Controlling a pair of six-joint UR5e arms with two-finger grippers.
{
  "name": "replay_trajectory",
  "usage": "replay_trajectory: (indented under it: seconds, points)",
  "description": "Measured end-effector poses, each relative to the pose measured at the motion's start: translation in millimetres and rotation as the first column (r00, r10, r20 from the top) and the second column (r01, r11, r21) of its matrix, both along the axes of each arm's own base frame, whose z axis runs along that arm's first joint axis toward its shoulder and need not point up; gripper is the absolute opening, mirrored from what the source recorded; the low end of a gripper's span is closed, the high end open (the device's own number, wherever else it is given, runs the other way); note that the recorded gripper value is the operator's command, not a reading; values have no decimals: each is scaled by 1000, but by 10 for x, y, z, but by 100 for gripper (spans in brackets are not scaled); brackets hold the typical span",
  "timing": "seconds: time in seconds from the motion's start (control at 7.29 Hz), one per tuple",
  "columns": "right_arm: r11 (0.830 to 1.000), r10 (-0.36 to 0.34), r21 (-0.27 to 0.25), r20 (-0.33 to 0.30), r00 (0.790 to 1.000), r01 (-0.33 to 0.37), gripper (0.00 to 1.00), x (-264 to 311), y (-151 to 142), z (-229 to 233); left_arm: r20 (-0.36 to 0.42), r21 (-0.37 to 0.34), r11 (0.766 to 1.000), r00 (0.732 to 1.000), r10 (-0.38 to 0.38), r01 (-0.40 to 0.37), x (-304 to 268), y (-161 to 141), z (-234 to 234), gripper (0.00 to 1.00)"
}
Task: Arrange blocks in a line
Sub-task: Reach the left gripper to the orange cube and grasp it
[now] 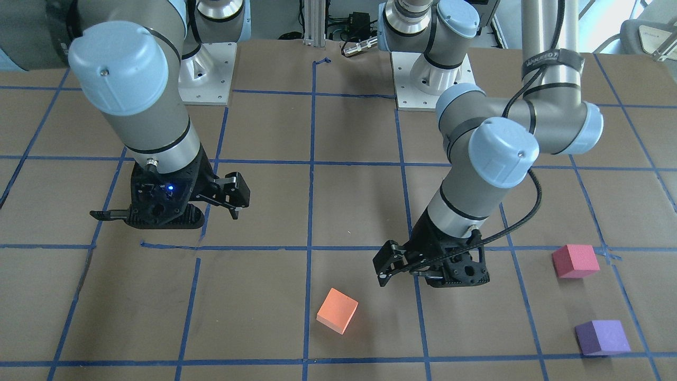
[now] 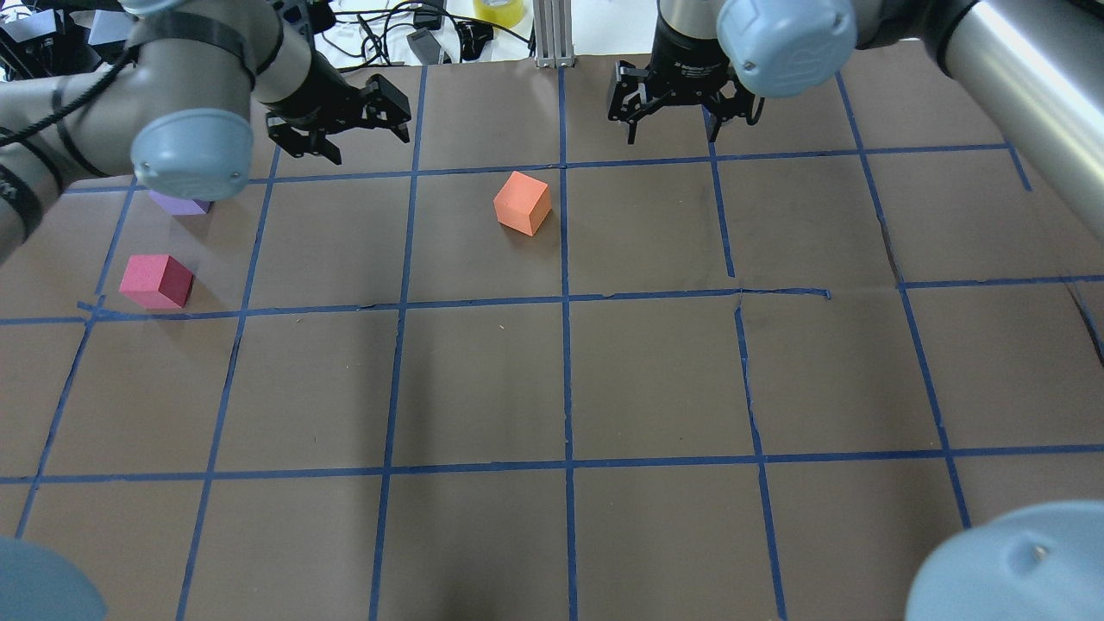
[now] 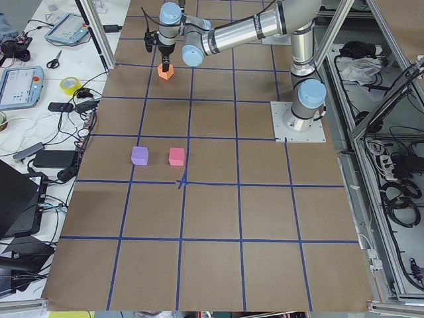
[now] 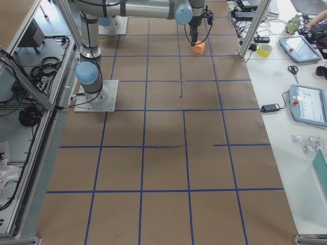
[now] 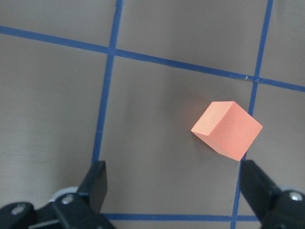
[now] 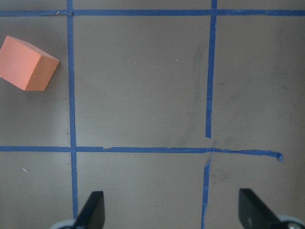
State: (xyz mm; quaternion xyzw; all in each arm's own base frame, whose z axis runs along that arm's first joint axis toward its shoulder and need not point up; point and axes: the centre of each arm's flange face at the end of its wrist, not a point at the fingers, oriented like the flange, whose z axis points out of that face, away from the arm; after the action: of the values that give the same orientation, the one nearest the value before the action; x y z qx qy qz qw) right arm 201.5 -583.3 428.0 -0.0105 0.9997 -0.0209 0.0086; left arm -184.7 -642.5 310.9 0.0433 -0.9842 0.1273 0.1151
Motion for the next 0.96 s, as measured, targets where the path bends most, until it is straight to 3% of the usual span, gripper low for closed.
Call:
replay_trajectory:
  seconds: [0.27, 0.41, 0.55, 0.69, 0.96]
  points:
    - [999, -14, -39, -5, 1000, 14, 100, -159, 84, 171, 33, -33, 991, 991, -130, 132, -236, -141, -289, 100]
    - [998, -30, -50, -24, 999, 29, 100, -238, 97, 235, 14, -13, 997, 997, -73, 74, -295, -187, -391, 100]
    - [997, -37, -68, -41, 998, 34, 100, -286, 158, 348, -45, 49, 991, 991, 125, -123, -372, -214, -486, 100]
    - [995, -39, -88, -45, 998, 35, 100, -304, 245, 474, -82, 120, 946, 946, 313, -302, -475, -235, -597, 100]
    - [995, -39, -98, -52, 998, 34, 100, -343, 335, 577, -97, 227, 818, 823, 560, -529, -641, -332, -806, 100]
